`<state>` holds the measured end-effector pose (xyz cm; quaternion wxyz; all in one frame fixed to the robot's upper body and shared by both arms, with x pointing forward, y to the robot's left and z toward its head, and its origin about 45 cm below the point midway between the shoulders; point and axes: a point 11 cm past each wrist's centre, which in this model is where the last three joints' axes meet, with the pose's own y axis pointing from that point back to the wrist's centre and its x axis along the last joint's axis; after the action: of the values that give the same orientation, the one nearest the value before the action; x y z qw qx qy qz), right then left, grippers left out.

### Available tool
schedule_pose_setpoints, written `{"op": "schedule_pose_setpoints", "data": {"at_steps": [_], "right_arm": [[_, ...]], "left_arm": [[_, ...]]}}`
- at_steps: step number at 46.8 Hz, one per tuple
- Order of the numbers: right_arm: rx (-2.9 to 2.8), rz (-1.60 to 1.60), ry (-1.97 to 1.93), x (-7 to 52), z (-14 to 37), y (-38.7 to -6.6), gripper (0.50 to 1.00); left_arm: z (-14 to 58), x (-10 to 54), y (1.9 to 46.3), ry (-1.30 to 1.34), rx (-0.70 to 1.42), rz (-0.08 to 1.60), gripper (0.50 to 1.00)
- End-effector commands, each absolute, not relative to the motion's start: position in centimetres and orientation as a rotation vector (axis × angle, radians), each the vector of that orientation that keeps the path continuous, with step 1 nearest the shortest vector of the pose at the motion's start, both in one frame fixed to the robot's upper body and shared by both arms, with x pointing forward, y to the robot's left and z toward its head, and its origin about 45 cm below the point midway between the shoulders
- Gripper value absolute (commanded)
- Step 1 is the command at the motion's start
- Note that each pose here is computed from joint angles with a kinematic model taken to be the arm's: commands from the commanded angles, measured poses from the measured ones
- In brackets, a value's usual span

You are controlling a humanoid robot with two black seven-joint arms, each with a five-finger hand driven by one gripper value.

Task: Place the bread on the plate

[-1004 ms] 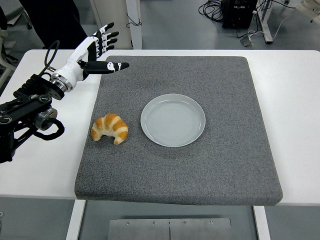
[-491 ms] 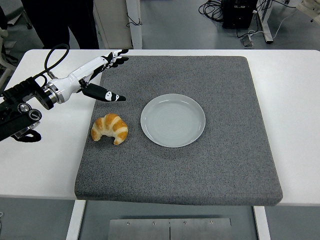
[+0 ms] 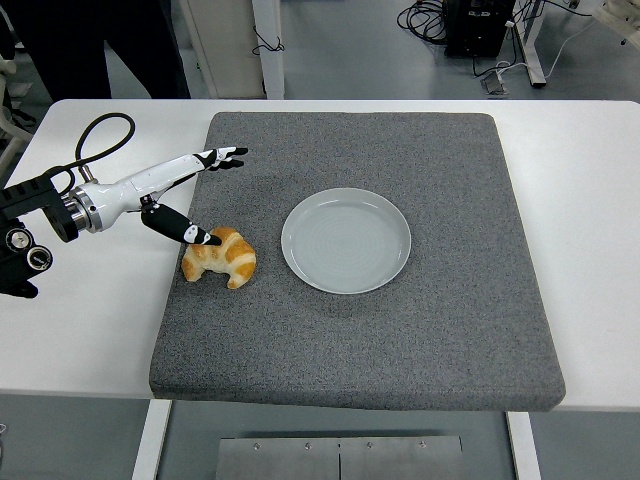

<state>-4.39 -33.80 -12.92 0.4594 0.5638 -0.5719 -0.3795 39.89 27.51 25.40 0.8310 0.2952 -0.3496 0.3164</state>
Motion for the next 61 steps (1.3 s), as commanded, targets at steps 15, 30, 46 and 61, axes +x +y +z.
{"op": "schedule_pose_setpoints", "data": {"at_steps": [15,30,46,61], "right_arm": [[1.388,-0.935,-1.408,-4.4,-12.9,-33.8,1.0],[1.388,-0.935,-1.408,-4.4,-12.9,-33.8,1.0],[1.388,-0.935,-1.408,-4.4,-12.9,-33.8,1.0],[1.389,-0.934,-1.407,-4.4,-12.9,-33.8,1.0]], "left_arm": [[24.7,39.3,27.8,-0.738,0.673,0.598,0.968],[22.8,38.4,27.5,-0.755,0.731,0.521,0.968],[22.1,38.4,25.8,-0.781,0.731,0.485,0.968],[21.7,38.4,26.1,-0.842,0.752,0.496,0.936]]}}
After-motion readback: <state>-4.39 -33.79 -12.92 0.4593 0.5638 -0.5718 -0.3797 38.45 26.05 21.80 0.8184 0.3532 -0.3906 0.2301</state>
